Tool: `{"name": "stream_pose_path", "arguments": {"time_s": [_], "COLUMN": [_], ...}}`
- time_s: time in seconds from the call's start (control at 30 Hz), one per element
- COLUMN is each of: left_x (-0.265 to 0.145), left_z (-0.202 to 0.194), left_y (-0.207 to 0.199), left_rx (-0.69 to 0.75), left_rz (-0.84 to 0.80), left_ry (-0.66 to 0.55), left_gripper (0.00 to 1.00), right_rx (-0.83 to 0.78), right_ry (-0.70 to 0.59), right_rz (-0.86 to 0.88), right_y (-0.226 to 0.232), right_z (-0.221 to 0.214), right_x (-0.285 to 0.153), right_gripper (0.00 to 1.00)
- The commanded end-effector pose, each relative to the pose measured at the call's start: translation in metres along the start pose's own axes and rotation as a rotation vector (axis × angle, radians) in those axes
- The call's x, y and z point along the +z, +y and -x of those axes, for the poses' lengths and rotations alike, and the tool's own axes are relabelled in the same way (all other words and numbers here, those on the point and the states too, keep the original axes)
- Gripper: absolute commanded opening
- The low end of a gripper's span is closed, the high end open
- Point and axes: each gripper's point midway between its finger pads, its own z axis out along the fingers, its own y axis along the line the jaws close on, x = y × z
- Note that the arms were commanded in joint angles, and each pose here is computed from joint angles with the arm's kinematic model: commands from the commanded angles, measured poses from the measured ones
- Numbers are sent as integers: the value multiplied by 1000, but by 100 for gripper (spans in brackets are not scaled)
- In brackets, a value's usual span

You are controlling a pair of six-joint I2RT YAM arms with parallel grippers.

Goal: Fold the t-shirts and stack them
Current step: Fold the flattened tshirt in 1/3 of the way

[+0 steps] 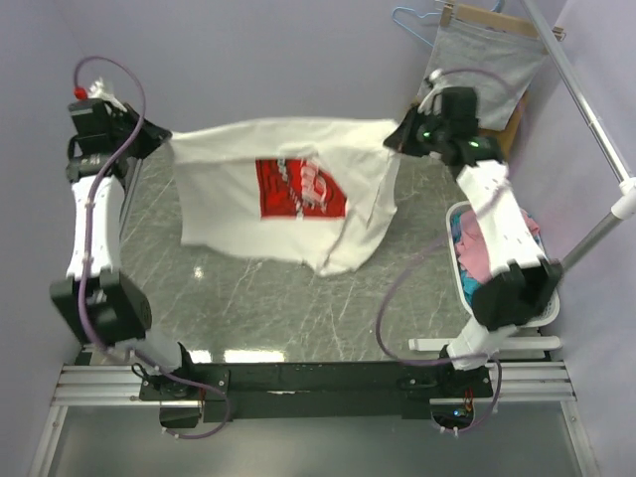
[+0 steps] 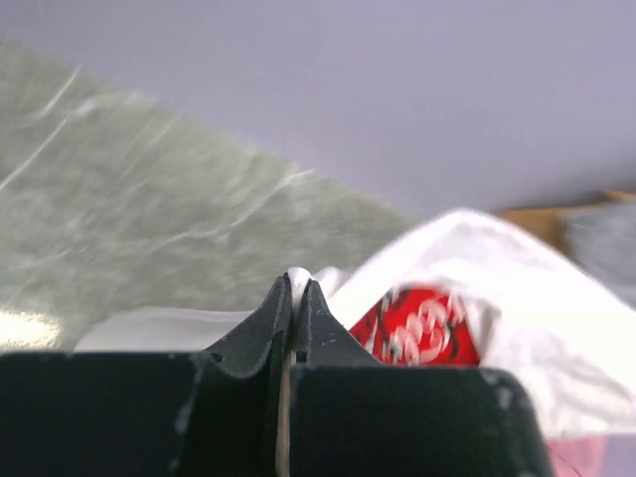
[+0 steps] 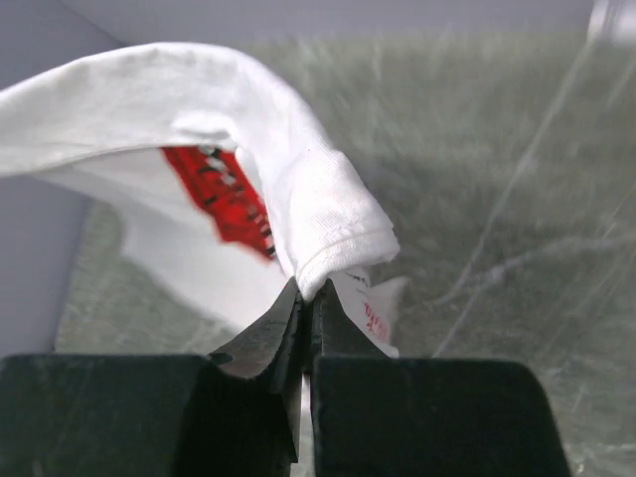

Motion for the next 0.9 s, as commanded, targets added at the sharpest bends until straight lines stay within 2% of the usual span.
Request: {"name": "stream_pose_path", "arguments": {"time_s": [0.0,0.23,0.43,0.57,0.7,0.8,0.87], "left_x": [-118,-251,-322,-351,-365,-353,-323], "left_z": [22,20,8,-3,1,6,4], "left_y": [-91,-158,-189,-194,-182,-159,-133], "left_rx": [135,269,348,366,328,280,241], "left_rz": [-194,-324,-405,-407,-307,-200,-120], "left_ry": [-116,-271,-339,-357,-409,-437,-400], "left_gripper": [1,1,1,1,1,1,1], "right_rx": [-142,-256,-289,-306,-318,-282,-264], "right_ry": [-238,-409,-474,-478,-468,-450,-397], "right_rz": [109,256,353,438,500,410,347], "right_y": [64,140,164,175,181,165,151], "right_z": [39,26,4,-16,-33,-26,-28], "right_x": [-107,-219,-286,-322,-341,-311,-276], "right_gripper": [0,0,0,0,0,0,0]}}
